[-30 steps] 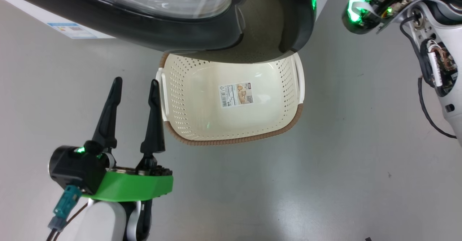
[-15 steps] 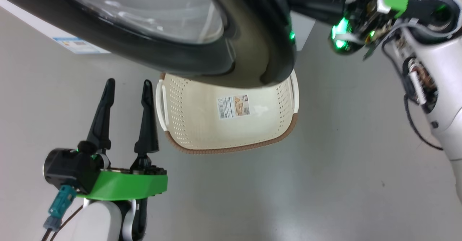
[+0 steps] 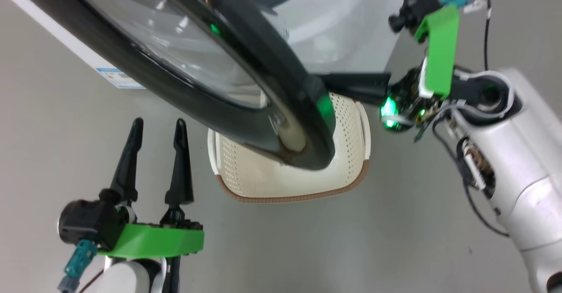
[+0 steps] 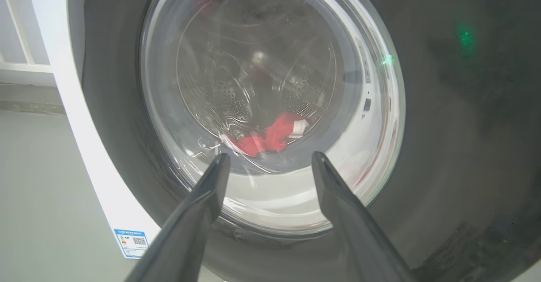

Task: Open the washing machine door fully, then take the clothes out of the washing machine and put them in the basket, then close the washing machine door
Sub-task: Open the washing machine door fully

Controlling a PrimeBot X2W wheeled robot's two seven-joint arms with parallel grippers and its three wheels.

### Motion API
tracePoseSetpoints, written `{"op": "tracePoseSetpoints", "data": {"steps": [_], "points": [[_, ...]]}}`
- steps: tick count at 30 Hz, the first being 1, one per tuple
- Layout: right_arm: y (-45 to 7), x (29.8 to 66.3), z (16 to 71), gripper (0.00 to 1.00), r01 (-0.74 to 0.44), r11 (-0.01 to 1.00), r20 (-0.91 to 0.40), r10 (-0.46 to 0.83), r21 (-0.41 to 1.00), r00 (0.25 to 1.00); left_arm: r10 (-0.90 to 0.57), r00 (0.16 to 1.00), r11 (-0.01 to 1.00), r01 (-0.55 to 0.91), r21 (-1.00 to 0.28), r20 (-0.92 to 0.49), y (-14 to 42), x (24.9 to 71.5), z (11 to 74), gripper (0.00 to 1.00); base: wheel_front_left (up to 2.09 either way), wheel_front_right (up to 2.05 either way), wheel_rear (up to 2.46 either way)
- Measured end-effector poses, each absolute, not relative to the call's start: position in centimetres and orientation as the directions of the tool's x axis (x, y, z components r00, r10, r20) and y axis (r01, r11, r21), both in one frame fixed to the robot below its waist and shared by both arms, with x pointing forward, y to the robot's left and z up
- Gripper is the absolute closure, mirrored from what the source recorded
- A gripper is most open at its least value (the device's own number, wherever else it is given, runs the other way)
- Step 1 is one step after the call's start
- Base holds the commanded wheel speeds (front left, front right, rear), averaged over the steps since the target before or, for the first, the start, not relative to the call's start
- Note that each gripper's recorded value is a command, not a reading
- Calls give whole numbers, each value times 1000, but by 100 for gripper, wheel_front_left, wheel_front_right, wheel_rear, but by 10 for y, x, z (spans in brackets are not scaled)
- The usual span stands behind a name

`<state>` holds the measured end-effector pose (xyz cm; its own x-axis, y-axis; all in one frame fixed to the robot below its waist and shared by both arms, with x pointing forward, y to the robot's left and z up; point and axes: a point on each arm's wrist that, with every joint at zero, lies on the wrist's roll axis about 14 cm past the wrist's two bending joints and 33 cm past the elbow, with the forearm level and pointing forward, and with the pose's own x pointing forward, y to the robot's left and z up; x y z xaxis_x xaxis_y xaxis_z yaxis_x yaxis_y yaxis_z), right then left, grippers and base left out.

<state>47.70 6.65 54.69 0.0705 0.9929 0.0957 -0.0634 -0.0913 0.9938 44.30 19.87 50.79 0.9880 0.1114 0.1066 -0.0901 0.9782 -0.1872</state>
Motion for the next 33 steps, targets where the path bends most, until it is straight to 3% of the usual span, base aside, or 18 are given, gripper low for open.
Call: {"op": "tracePoseSetpoints", "data": {"steps": [13,33], "points": [[98,434,533,100,-29,-44,46,997,999,69,197,974,968,-175,-183,110,225,398,519,0,0,0,0],[158,355,554,100,-72,-41,34,995,997,-95,352,925,927,-324,-188,143,273,316,536,0,0,0,0]]}}
